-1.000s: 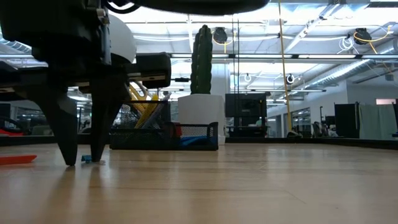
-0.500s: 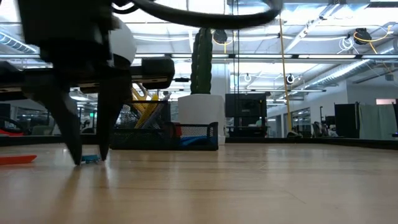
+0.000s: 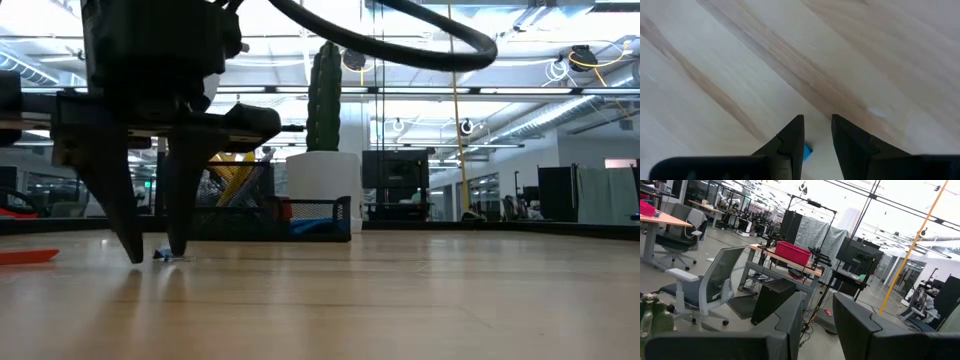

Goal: Pick and place office supplies into organizer
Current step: Put the clip binder into the desk organizer

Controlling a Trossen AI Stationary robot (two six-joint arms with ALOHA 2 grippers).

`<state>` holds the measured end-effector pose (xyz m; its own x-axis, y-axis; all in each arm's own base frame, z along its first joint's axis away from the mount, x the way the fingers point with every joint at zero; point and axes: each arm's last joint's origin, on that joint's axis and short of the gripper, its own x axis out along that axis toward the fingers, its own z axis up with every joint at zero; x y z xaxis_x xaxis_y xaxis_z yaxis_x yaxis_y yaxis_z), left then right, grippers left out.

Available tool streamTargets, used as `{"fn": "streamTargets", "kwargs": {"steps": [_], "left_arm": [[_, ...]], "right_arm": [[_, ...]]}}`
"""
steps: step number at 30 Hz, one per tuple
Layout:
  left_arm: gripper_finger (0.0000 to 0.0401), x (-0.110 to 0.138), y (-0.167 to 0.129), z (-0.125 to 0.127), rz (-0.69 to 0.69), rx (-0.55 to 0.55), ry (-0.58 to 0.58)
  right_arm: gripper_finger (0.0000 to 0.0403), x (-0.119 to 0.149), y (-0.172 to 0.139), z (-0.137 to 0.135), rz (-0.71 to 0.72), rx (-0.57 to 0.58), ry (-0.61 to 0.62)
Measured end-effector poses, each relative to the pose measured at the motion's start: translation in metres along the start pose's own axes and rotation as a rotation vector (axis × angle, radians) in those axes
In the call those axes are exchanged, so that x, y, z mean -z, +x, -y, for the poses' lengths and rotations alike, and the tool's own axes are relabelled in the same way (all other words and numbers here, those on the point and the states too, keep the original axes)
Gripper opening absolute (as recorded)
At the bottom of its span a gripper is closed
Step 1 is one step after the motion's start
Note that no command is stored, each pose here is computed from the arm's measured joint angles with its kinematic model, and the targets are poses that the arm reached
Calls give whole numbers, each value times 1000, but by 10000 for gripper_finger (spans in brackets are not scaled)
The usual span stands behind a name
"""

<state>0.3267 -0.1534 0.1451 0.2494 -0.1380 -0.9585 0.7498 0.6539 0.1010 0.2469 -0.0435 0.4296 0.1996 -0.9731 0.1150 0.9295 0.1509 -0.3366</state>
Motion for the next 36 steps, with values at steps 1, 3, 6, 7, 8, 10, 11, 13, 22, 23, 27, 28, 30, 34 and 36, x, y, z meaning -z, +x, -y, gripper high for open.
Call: {"fn": "streamTargets", "kwargs": {"steps": [1,3,6,7,8,10,11,13,22,23,27,28,30,34,36], "left_arm": [[104,0,0,0,1,1,-12],[104,-1,0,-1,11,-6,-27],[104,-4,0,-3,38,-49,-50],[104,-5,0,-3,45,-63,-59],[104,-6,-1,-4,51,-73,-73],[104,-9,-3,-6,53,-98,-113],[104,-10,-4,-8,59,-108,-145],[104,-10,-6,-12,68,-113,-218],[104,-2,-7,-18,44,-4,-524],[104,-2,-7,-18,45,4,-549],[104,-2,-7,-18,43,7,-627],[104,-2,-7,-18,42,7,-643],[104,-1,-7,-18,33,-3,-673],[104,0,-7,-18,14,-33,-738],[104,2,-7,-18,-1,-50,-747]], "right_arm": [[100,0,0,0,0,0,0],[100,0,0,0,0,0,0],[100,0,0,0,0,0,0],[100,0,0,0,0,0,0],[100,0,0,0,0,0,0],[100,0,0,0,0,0,0],[100,0,0,0,0,0,0],[100,0,0,0,0,0,0],[100,0,0,0,0,0,0],[100,0,0,0,0,0,0],[100,0,0,0,0,0,0],[100,0,0,0,0,0,0],[100,0,0,0,0,0,0],[100,0,0,0,0,0,0],[100,0,0,0,0,0,0]]}}
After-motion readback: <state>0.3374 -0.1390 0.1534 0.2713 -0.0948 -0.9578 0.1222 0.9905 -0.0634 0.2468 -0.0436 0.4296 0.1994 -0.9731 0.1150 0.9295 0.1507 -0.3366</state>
